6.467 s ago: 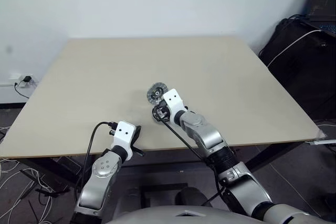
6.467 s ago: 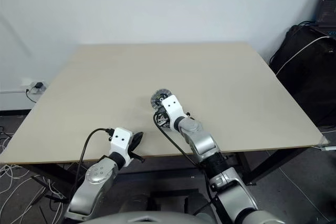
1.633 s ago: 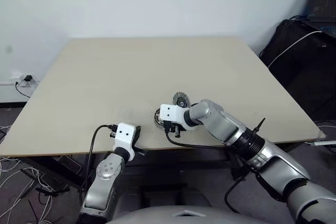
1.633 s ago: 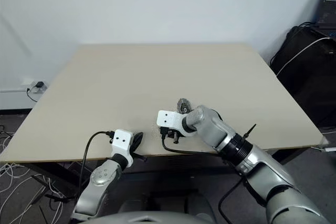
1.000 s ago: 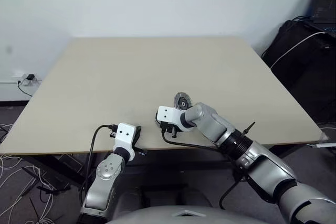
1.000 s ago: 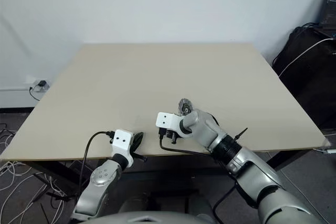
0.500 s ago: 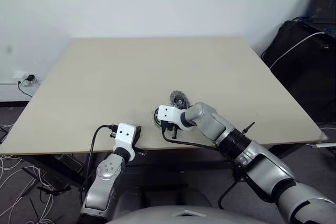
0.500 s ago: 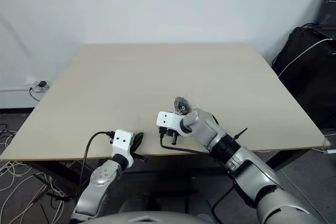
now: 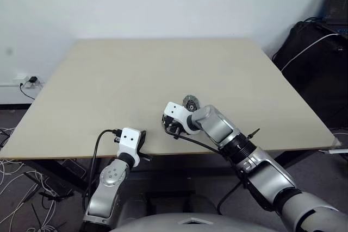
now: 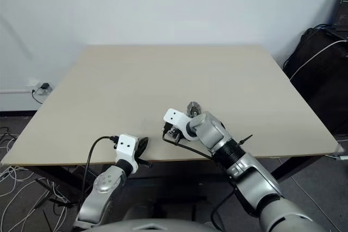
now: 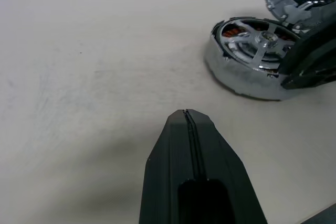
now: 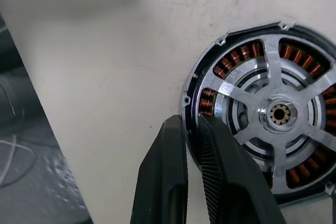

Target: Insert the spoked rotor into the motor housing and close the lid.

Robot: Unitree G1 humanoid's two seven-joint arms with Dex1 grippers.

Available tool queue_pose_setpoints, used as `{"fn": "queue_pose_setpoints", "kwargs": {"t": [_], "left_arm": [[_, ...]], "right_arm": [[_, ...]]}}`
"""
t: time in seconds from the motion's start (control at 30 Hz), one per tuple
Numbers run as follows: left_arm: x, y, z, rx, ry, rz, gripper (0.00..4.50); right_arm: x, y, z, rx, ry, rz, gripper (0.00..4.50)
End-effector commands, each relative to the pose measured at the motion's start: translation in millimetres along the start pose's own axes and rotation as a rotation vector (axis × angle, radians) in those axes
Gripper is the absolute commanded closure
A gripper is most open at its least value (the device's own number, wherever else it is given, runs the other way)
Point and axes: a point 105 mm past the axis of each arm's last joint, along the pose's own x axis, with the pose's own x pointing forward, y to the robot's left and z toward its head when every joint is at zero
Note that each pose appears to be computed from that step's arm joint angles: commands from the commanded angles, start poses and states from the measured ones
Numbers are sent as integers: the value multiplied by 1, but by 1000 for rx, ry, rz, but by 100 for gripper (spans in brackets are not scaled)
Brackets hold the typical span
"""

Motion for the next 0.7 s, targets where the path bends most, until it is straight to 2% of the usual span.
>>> {"fn": "queue_pose_setpoints", "kwargs": {"t": [0.03, 0.3, 0.67, 0.7], "left_arm": [[2, -1, 10, 2, -46, -6, 450], [3, -2, 12, 9, -47, -15, 450], [1, 1, 12, 9, -47, 1, 450], [1, 2, 12, 10, -47, 3, 450]], "right_arm": [[-9, 0, 3, 50, -23, -5, 440], [-2, 7, 6, 71, -33, -2, 440], [10, 5, 29, 121, -129, -18, 93], [8, 8, 34, 112, -149, 0, 93]]}}
